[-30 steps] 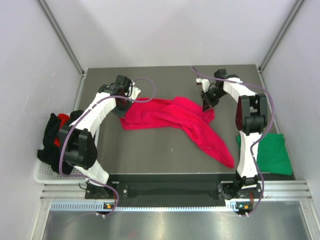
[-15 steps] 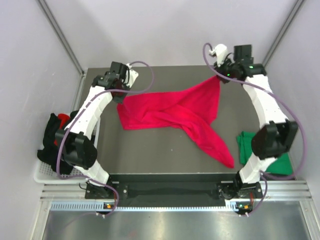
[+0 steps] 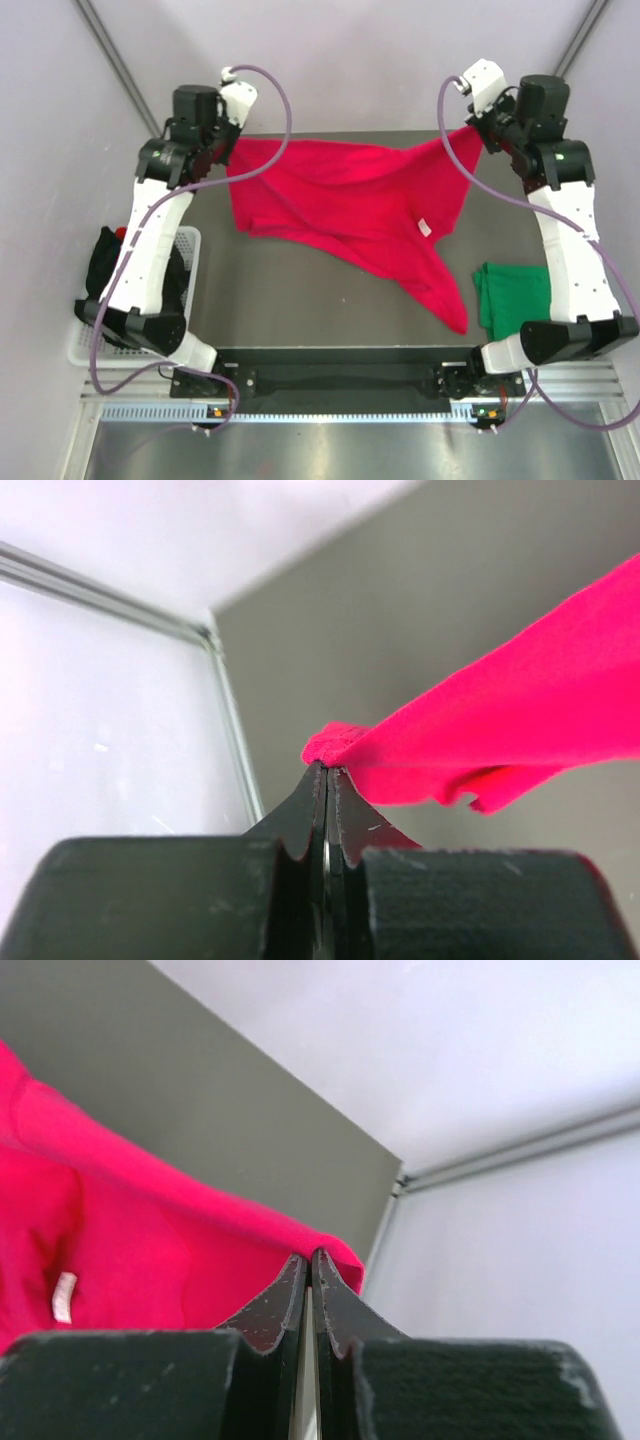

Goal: Fold and stack the t-shirts
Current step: Flatten the tshirt out

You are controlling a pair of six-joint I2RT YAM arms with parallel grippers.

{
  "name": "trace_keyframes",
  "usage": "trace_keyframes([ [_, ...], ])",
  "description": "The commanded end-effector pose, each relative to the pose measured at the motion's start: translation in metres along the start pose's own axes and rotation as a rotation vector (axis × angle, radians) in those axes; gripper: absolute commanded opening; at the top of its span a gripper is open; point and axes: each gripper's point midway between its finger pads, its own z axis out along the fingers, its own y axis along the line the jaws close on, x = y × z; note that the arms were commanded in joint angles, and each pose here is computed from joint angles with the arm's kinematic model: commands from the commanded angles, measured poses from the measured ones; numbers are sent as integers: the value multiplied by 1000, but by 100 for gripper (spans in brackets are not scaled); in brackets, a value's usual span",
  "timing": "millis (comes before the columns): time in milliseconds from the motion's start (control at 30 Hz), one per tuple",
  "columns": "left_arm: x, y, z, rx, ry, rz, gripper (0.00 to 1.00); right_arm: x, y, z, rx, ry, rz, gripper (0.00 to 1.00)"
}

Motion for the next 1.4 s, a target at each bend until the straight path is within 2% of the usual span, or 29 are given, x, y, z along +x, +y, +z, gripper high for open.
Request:
trace_keyframes([
  [0, -53, 34, -69, -84, -258, -22, 0, -43, -44, -86, 199, -143, -17, 0],
  [167, -76, 51, -137, -120, -443, -18, 0, -70, -70, -163, 365, -288, -8, 0],
  [200, -79, 53, -147, -128, -468, -17, 0, -81, -78, -192, 420, -351, -12, 0],
  [300, -80, 61, -180, -155, -532, -8, 0, -96, -89, -245, 507, -448, -18, 0],
  [400, -76, 63, -206, -164, -576, -2, 0, -102, -96, -285, 581, -502, -46, 0],
  [633, -63, 68, -256, -196, -645, 17, 0, -94, -96, -346, 683, -547, -69, 0],
  [767, -65, 83, -292, -269, -706, 15, 0, -93, -94, -387, 742, -609, -72, 0],
  [900, -68, 94, -307, -320, -730, 16, 0, -96, -98, -416, 812, -655, -97, 0],
  [967, -67, 96, -294, -333, -696, 33, 0, -98, -101, -410, 816, -647, -107, 0],
  [1133, -57, 93, -236, -355, -559, 61, 0, -102, -106, -331, 739, -560, -135, 0],
  [1167, -54, 91, -225, -354, -536, 67, 0, -94, -101, -292, 686, -505, -146, 0],
  [1200, -42, 81, -195, -328, -470, 87, 0, -91, -99, -273, 664, -485, -148, 0],
  [1233, -42, 81, -184, -339, -465, 96, 0, -91, -99, -258, 655, -481, -149, 0],
  [1267, -36, 79, -169, -343, -430, 107, 0, -78, -90, -215, 593, -419, -156, 0],
  [1333, -21, 66, -124, -328, -353, 148, 0, -69, -85, -178, 560, -385, -162, 0],
  [1367, -13, 64, -109, -328, -318, 158, 0, -51, -74, -137, 510, -321, -167, 0],
])
